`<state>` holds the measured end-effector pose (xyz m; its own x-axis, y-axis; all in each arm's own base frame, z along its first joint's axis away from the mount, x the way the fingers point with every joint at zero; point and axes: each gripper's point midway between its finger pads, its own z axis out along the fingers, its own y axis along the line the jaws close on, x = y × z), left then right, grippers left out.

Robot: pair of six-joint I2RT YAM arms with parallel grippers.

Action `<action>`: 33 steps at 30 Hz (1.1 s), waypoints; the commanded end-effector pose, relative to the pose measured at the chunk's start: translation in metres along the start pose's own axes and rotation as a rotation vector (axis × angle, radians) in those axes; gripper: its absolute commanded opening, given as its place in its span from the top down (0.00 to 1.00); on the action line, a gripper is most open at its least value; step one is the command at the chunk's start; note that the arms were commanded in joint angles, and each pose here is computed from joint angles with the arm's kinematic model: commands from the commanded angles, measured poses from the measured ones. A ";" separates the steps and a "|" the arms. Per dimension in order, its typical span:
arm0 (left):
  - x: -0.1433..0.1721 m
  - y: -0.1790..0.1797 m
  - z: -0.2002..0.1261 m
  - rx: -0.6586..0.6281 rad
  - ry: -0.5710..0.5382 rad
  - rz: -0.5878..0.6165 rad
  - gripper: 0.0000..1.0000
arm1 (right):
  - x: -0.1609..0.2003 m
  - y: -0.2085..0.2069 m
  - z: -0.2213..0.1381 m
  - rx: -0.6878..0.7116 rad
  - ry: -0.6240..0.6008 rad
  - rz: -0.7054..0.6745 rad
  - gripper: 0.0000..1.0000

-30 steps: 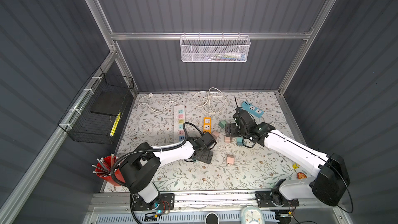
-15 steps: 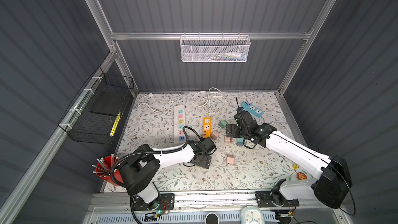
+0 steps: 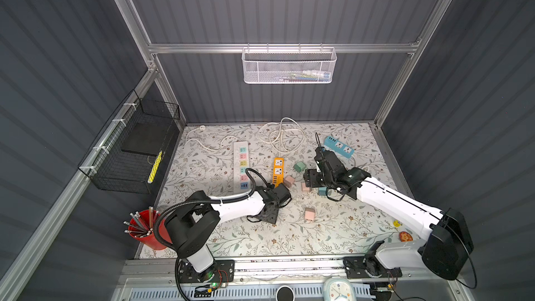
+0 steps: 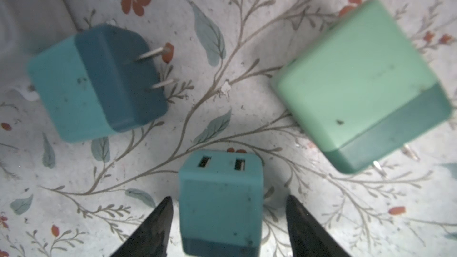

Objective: Insert plugs into power strip
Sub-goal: Pick up the plug from the bottom-center of the table.

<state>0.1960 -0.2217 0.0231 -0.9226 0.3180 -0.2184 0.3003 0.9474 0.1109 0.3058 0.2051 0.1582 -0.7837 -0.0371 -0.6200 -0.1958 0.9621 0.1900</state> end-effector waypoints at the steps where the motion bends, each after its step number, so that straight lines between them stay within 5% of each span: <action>1: 0.003 0.002 0.001 -0.017 0.018 -0.010 0.33 | 0.002 0.010 -0.003 -0.069 0.006 -0.023 0.29; 22: -0.004 0.008 -0.009 -0.021 -0.038 0.027 0.55 | 0.002 0.027 -0.006 -0.163 0.008 -0.039 0.28; 33: -0.045 -0.023 -0.034 0.190 -0.311 0.078 0.67 | 0.000 0.028 -0.007 -0.186 0.018 -0.033 0.28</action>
<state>0.2114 -0.2387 0.0494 -0.8446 0.3538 -0.4018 0.3774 0.9258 0.0217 0.2953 0.2284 0.1629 -0.7908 -0.0734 -0.6077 -0.3079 0.9058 0.2912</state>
